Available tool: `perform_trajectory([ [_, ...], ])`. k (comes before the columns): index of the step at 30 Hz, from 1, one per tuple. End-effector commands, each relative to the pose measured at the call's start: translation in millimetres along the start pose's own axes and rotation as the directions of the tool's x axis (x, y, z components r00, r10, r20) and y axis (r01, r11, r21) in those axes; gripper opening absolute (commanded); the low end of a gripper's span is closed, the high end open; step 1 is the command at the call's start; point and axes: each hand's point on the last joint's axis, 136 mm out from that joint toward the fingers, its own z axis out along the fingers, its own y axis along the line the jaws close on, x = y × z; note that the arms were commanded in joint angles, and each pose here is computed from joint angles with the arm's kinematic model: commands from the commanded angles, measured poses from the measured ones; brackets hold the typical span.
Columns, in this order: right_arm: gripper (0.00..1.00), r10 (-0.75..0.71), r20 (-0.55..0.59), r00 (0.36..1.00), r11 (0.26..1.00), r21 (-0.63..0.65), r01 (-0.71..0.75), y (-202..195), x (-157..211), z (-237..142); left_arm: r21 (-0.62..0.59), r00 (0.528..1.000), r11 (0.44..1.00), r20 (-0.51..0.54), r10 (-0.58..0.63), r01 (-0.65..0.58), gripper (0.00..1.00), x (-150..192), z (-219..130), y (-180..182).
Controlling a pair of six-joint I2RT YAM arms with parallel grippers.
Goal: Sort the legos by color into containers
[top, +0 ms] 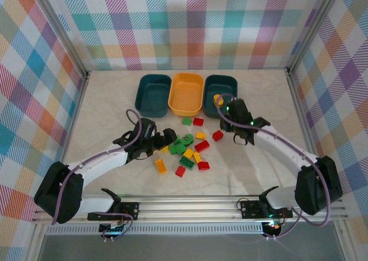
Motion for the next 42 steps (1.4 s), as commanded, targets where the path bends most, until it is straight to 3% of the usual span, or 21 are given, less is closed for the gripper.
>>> perform_trajectory([
  [1, 0.34, -0.013, 0.03, 0.999, 1.0, 0.002, 0.013, 2.8, -48.4, 29.8, -0.05, 1.0, 0.999, 0.016, 0.0, 0.0, 1.0, -2.7, -1.3, 5.3],
  [6, 0.34, -0.047, -0.03, 0.998, 0.999, 0.017, 0.048, 13.1, -90.5, 96.4, -0.112, 0.999, 0.994, 0.044, 0.011, -0.006, 1.0, -3.8, -12.8, 18.8],
  [10, 0.36, -0.064, -0.095, 0.993, 0.998, 0.014, 0.065, 17.5, -99.9, 140.3, -0.175, 0.997, 0.984, 0.077, 0.029, -0.015, 1.0, -4.8, -28.5, 34.6],
  [17, 0.4, -0.078, -0.147, 0.986, 0.997, 0.0, 0.079, 22.2, -99.6, 174.4, -0.183, 0.994, 0.983, 0.105, 0.033, -0.013, 1.0, -9.1, -35.0, 38.4],
  [20, 0.49, -0.084, -0.134, 0.987, 0.996, -0.038, 0.08, 30.1, -106.2, 171.5, -0.175, 0.995, 0.984, 0.091, 0.031, -0.015, 1.0, -8.5, -31.6, 35.4],
  [22, 0.66, -0.09, -0.142, 0.986, 0.995, -0.052, 0.084, 33.5, -106.5, 169.0, -0.168, 0.997, 0.986, 0.076, 0.028, -0.015, 1.0, -6.7, -28.5, 33.7],
  [24, 0.7, -0.09, -0.151, 0.984, 0.995, -0.047, 0.084, 31.7, -103.9, 165.2, -0.153, 0.997, 0.988, 0.067, 0.023, -0.013, 1.0, -5.7, -26.7, 30.4],
  [28, 0.71, -0.073, -0.101, 0.992, 0.996, -0.049, 0.068, 28.6, -106.0, 142.4, -0.134, 0.998, 0.991, 0.063, 0.012, -0.004, 1.0, -3.2, -28.2, 28.9],
  [33, 0.71, -0.064, -0.047, 0.997, 0.993, -0.099, 0.059, 38.6, -99.3, 87.9, -0.126, 0.997, 0.992, 0.08, -0.006, 0.016, 1.0, -1.3, -34.4, 32.7],
  [39, 0.69, -0.062, 0.028, 0.998, 0.989, -0.132, 0.065, 46.7, -41.0, 25.2, -0.232, 0.984, 0.973, 0.174, 0.025, 0.017, 0.96, -18.5, -54.5, 46.1],
  [42, 0.66, -0.064, 0.057, 0.996, 0.993, -0.099, 0.069, 29.9, -9.0, 10.5, -0.295, 0.972, 0.955, 0.231, 0.049, 0.023, 0.93, -34.0, -65.8, 50.2],
])
